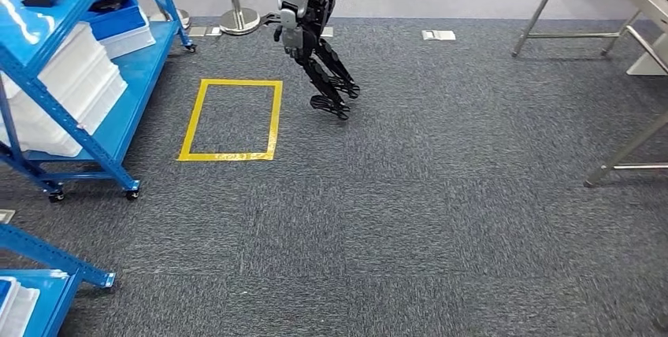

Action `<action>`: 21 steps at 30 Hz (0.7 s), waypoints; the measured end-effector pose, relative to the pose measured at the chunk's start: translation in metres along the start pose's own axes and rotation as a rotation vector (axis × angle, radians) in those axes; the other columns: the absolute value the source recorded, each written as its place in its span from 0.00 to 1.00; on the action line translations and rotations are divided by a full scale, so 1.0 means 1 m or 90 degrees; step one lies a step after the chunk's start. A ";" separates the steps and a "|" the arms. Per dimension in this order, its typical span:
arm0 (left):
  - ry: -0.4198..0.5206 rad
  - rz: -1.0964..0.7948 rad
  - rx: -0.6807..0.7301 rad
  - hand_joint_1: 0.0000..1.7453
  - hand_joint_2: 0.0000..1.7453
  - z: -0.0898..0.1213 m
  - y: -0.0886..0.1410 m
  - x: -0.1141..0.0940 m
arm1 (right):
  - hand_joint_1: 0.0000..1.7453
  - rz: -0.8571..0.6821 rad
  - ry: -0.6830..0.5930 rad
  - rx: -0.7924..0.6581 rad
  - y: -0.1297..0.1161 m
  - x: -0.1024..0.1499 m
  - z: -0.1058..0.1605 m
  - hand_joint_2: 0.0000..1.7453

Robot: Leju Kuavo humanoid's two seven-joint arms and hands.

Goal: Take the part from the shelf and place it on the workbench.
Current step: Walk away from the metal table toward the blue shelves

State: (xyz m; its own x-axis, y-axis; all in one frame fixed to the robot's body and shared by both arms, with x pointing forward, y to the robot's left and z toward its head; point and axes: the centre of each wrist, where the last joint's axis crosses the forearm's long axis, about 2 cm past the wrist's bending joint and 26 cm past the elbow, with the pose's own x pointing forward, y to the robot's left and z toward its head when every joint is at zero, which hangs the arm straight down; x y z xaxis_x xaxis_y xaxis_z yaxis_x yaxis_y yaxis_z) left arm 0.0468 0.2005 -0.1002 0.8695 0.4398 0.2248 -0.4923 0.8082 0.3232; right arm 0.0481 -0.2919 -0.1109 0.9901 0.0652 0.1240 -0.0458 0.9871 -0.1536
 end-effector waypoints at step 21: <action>0.003 0.000 -0.001 0.00 0.00 0.000 0.000 0.000 | 0.00 0.002 -0.002 0.002 -0.001 0.002 0.000 0.00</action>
State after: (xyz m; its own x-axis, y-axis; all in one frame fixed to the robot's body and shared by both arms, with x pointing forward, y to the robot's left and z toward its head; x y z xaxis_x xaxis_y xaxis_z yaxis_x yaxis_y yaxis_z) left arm 0.0469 0.2006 -0.1002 0.8698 0.4412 0.2208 -0.4920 0.8087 0.3225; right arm 0.0499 -0.2924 -0.1107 0.9895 0.0695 0.1270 -0.0500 0.9873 -0.1506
